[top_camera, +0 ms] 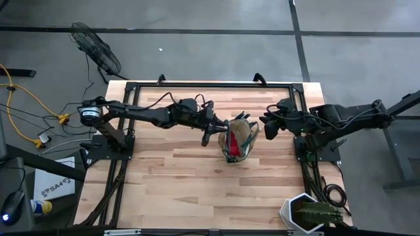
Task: Pick & Place Garden tools in Gardening bag
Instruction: Put the brown hand rake into the white gardening bag
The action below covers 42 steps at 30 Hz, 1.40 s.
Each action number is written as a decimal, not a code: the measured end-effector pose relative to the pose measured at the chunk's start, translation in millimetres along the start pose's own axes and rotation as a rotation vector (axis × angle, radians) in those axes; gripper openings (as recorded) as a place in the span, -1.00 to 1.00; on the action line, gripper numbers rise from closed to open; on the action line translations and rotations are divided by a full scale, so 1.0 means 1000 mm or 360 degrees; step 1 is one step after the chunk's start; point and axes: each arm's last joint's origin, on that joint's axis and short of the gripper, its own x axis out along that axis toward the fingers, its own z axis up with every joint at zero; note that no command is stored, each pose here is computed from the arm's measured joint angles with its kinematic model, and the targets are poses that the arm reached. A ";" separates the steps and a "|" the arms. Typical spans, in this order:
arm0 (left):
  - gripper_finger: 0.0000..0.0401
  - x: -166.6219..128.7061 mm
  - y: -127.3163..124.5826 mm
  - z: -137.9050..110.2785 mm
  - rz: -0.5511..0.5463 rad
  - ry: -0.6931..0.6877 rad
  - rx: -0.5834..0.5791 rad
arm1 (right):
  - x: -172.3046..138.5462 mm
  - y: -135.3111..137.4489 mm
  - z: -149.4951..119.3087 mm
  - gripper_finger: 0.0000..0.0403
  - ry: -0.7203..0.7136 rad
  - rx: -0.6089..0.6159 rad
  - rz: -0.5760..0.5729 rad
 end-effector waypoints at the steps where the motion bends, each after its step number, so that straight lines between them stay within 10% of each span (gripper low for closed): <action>1: -0.70 0.001 0.000 -0.003 -0.0008 0.0028 -0.0024 | 0.000 0.000 0.000 -0.30 0.0000 0.0000 0.0000; 42: -0.70 0.031 0.004 -0.034 0.0044 -0.0030 0.0123 | 0.001 0.000 0.000 -0.30 0.0006 0.0029 -0.0001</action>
